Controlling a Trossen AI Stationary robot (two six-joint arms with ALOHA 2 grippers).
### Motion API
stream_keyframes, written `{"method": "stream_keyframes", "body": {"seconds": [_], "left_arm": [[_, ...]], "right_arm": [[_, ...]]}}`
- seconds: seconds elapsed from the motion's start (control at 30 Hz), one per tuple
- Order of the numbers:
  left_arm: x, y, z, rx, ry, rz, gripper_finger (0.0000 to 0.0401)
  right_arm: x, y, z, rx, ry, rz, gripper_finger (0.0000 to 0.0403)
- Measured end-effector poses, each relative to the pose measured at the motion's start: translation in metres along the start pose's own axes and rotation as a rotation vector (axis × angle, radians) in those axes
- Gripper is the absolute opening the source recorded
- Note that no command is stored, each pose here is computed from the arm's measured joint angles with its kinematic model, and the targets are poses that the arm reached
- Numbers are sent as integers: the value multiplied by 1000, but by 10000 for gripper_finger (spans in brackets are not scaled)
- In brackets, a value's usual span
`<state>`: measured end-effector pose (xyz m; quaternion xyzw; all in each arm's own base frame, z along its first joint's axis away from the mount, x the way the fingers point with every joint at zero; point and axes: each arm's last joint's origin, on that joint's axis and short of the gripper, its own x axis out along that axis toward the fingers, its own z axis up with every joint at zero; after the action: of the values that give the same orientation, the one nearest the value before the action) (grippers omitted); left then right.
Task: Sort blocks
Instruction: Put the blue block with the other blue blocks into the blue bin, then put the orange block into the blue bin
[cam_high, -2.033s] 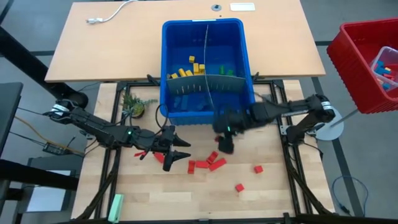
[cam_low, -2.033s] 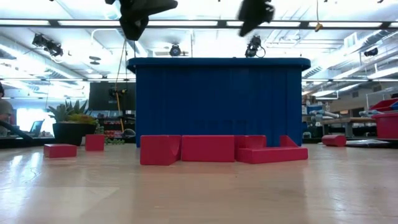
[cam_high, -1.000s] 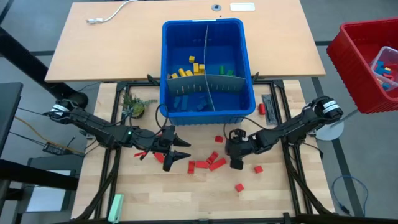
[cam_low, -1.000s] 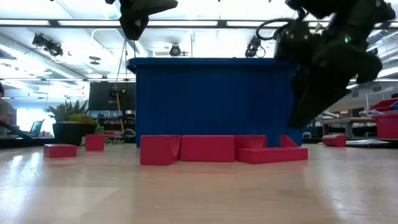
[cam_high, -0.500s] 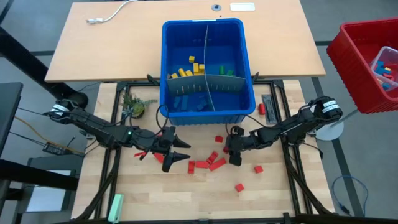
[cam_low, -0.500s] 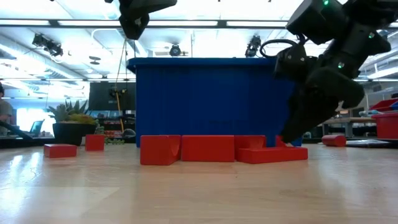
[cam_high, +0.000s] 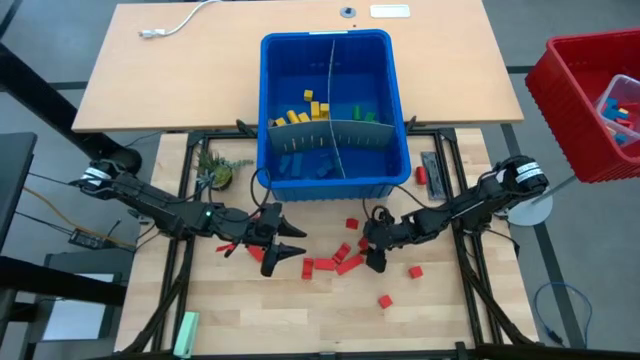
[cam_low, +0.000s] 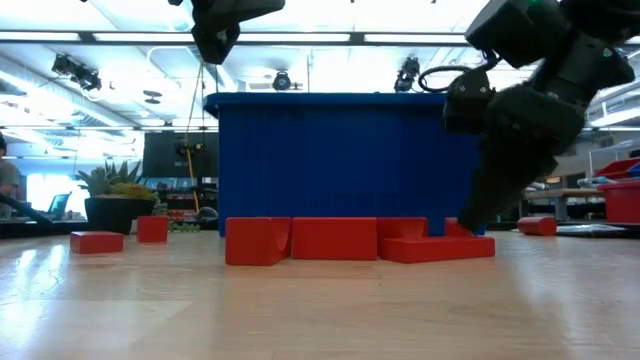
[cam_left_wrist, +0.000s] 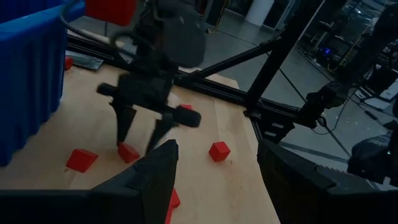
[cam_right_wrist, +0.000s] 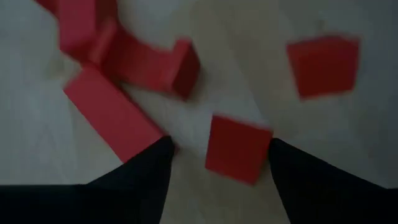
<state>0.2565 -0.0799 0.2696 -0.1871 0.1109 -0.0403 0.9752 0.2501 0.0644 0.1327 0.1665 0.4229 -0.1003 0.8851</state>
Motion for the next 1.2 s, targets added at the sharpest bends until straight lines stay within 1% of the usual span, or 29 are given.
{"method": "stream_keyframes", "body": {"seconds": [0.07,0.17,0.27,0.4,0.53,0.6,0.73,0.77,0.87,1.0,1.1,1.2], "left_arm": [[0,0,0,0,-7,15,232],[0,1,0,0,-15,31,232],[0,1,1,-2,-19,35,232],[0,1,1,-3,-20,39,232],[0,1,1,-11,-20,41,232],[0,1,1,-13,-20,41,232],[0,1,1,-14,-20,42,232],[0,1,1,-14,-20,42,232],[0,1,1,-15,-20,42,232],[0,2,0,-16,-12,46,232],[0,3,-2,-12,5,57,232],[0,3,-2,-11,2,77,232]], "right_arm": [[6,0,-5,2,18,-30,263],[13,1,-6,54,-21,-78,269],[16,1,-5,92,-63,-109,266],[17,-1,-6,82,-80,-143,251],[17,-2,-6,74,-73,-147,218],[17,-2,-7,73,-70,-149,193],[15,0,-5,76,-69,-138,126],[13,2,-3,74,-71,-122,120],[5,10,10,71,-108,-70,120],[-15,24,32,64,-198,-7,120],[-42,34,58,38,-312,29,120],[-77,39,84,37,-458,-6,120]]}}
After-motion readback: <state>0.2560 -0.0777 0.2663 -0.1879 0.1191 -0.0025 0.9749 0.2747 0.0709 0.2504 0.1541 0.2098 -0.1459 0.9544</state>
